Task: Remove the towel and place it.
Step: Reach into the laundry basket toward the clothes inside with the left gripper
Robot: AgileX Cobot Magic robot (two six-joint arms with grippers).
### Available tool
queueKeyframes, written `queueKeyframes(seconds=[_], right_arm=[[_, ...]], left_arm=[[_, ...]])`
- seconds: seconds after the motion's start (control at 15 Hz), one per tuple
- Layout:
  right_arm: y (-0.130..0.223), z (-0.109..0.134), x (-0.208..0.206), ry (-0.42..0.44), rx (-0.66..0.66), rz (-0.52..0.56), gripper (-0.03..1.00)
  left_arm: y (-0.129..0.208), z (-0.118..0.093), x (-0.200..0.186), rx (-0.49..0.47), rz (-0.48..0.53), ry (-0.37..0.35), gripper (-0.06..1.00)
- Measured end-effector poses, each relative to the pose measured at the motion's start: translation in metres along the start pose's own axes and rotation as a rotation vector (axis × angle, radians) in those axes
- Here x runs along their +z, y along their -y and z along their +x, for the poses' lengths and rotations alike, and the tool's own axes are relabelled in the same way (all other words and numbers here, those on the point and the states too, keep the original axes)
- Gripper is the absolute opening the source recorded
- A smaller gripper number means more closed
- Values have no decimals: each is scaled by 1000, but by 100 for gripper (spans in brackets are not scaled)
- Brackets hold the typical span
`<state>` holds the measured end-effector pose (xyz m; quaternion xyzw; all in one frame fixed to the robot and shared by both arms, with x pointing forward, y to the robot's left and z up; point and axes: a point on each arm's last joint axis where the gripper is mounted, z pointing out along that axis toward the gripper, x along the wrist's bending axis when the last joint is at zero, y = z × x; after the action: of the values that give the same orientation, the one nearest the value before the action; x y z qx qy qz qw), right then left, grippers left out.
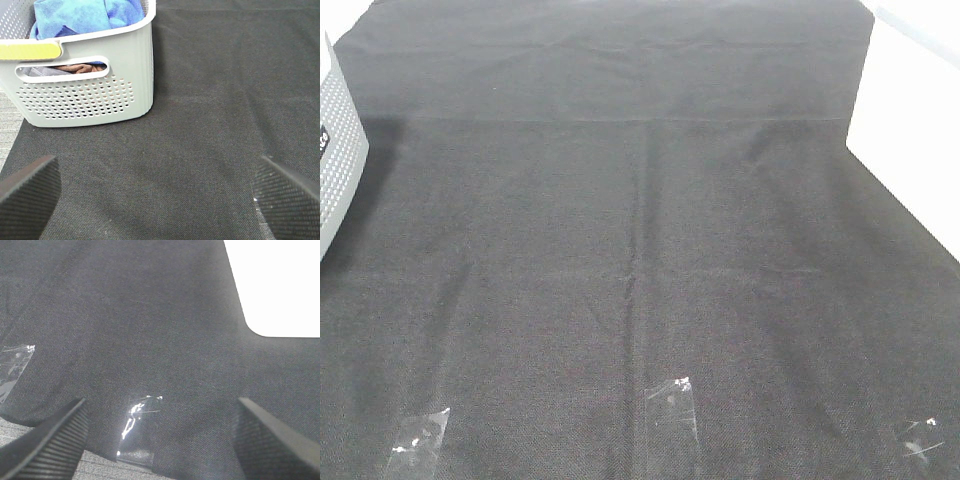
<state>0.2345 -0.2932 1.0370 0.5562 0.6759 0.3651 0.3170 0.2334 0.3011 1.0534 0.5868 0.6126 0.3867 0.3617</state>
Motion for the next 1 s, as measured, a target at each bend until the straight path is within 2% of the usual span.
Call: queueKeyframes(seconds=[1.0], right_arm=[[0,0,0,0,0,0,76]], left_arm=[[0,0,0,0,0,0,99]])
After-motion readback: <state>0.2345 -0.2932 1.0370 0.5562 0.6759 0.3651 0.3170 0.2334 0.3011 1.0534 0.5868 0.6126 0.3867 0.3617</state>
